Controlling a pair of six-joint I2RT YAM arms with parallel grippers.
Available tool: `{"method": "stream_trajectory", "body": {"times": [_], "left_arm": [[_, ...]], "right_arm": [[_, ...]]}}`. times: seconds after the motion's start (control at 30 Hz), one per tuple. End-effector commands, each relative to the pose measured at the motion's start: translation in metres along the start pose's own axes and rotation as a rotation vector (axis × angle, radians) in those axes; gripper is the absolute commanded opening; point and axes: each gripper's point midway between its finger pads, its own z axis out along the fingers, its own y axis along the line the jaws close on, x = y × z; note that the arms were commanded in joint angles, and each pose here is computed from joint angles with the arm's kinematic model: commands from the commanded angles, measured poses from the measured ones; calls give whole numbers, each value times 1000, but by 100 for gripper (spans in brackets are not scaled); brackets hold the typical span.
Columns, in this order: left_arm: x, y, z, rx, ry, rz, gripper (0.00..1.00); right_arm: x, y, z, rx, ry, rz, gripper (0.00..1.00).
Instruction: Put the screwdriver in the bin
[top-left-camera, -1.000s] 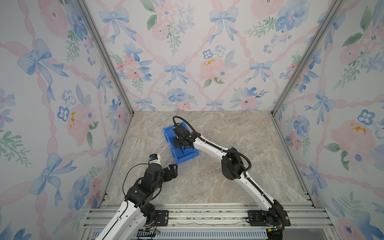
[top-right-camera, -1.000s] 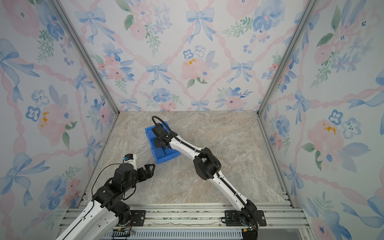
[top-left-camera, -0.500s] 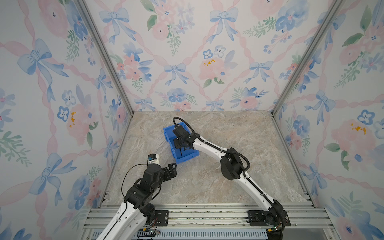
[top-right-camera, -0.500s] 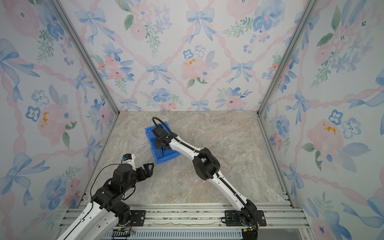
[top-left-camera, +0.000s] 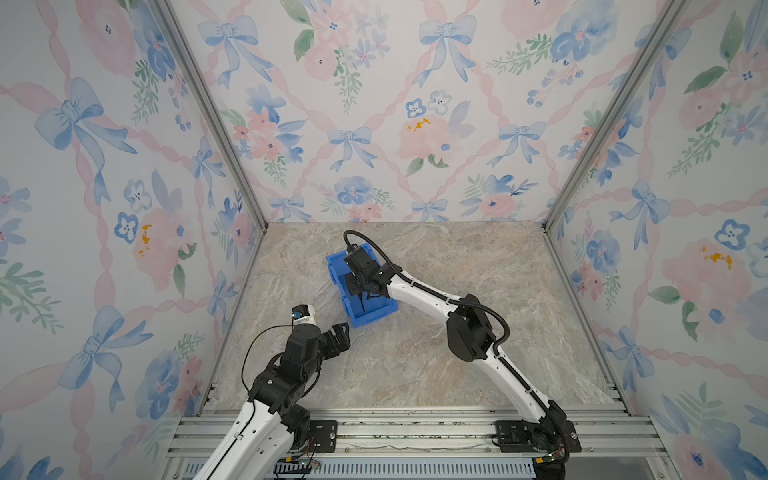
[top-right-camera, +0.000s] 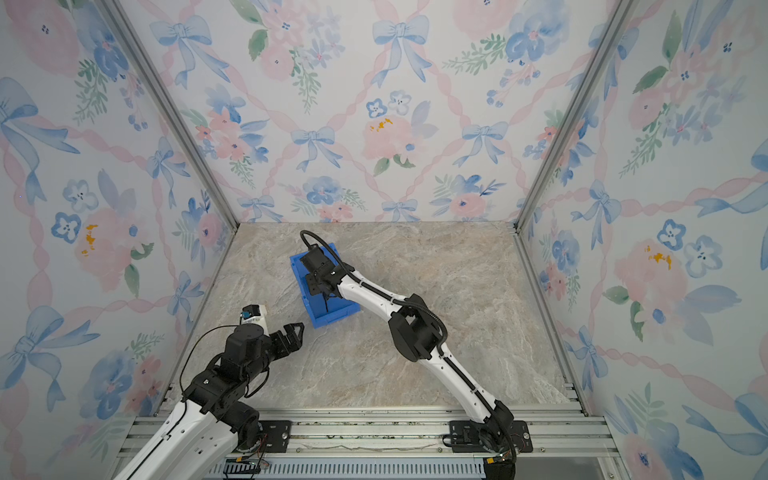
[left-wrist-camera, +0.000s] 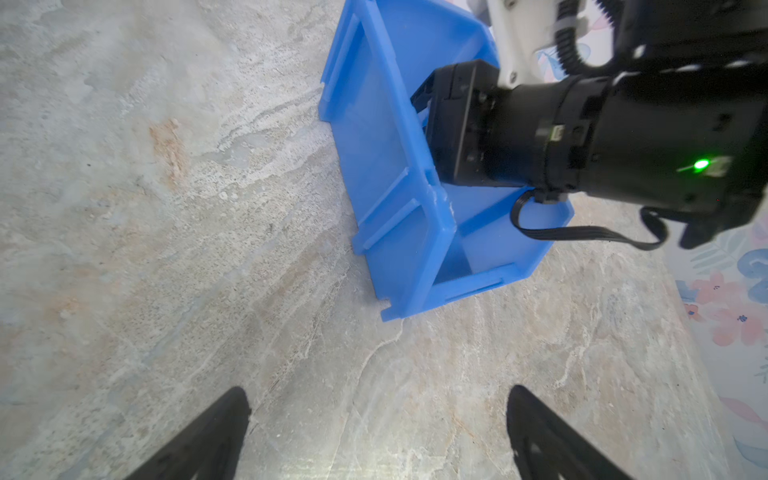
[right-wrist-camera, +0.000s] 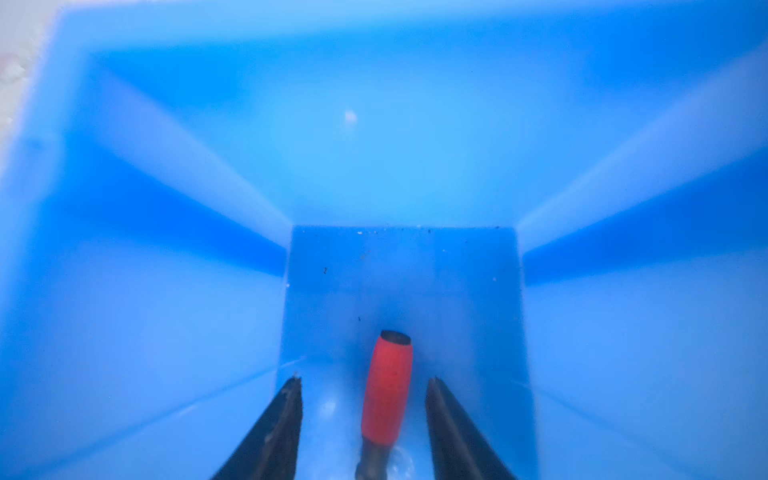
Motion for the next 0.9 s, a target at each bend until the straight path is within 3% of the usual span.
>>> {"method": "stream_trajectory", "body": {"times": [0.0, 0.17, 0.3, 0.5, 0.63, 0.87], "left_arm": [[-19, -8, -3, 24, -64, 37, 97], [-43, 6, -8, -80, -159, 38, 98], [-56, 18, -8, -169, -202, 61, 97], [-50, 43, 11, -320, -168, 173, 98], [-55, 48, 17, -339, -213, 167, 98], [-77, 51, 16, -362, -394, 339, 97]], "right_arm": [[-48, 3, -61, 6, -112, -19, 52], [-61, -12, -127, 52, -167, -42, 55], [-43, -40, -186, 83, -208, -6, 71], [28, -131, -262, 263, -187, 42, 98], [84, -211, -296, 446, -187, 167, 97], [145, -328, -341, 706, -233, 358, 97]]}}
